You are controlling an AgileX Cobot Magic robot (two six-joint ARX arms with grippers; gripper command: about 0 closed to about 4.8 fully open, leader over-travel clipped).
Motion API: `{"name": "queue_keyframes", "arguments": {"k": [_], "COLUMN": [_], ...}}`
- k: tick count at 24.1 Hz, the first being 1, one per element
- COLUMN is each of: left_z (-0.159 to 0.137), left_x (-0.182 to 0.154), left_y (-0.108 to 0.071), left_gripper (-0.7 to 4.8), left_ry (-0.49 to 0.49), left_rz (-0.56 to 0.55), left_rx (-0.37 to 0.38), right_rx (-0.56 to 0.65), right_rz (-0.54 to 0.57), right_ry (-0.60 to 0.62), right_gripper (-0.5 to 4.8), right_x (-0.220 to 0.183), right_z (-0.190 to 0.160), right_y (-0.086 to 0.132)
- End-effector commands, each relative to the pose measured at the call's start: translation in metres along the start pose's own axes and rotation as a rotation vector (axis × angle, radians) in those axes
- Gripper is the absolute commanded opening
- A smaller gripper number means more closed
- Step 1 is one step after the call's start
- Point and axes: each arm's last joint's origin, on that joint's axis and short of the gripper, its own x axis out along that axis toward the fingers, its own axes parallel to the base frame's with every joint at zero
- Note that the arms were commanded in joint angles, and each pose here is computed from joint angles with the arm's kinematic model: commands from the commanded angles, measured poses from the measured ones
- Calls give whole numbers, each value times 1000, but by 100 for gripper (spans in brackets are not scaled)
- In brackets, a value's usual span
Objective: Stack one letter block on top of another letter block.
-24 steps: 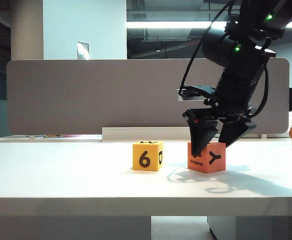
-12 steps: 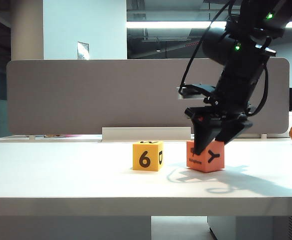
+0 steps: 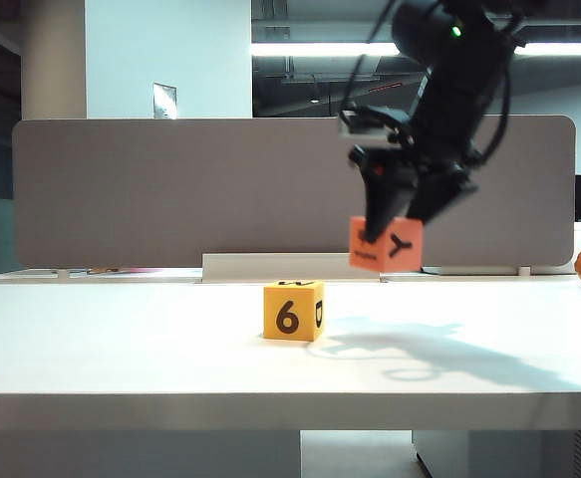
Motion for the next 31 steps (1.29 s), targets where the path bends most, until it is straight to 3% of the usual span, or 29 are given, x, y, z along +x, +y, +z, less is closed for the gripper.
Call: {"name": "queue_keyframes", "arguments": {"k": [1, 5, 16, 31], "left_z": [1, 1, -3, -3], "left_x": [0, 0, 0, 0], "left_y": [0, 0, 0, 0], "left_gripper": [-6, -6, -6, -6], "left_ry": [-8, -1, 29, 35], "left_rz": [-6, -5, 0, 1], "left_rx": [6, 2, -12, -16], "right_rx": [-18, -61, -107, -115], "right_rz": [10, 31, 75, 97], "right_ry": [-33, -104, -79, 7], "right_gripper": [237, 237, 237, 238], "right_x": [-12, -24, -5, 15], "right_z": [14, 33, 34, 48], "right_y": [6, 24, 48, 54]}}
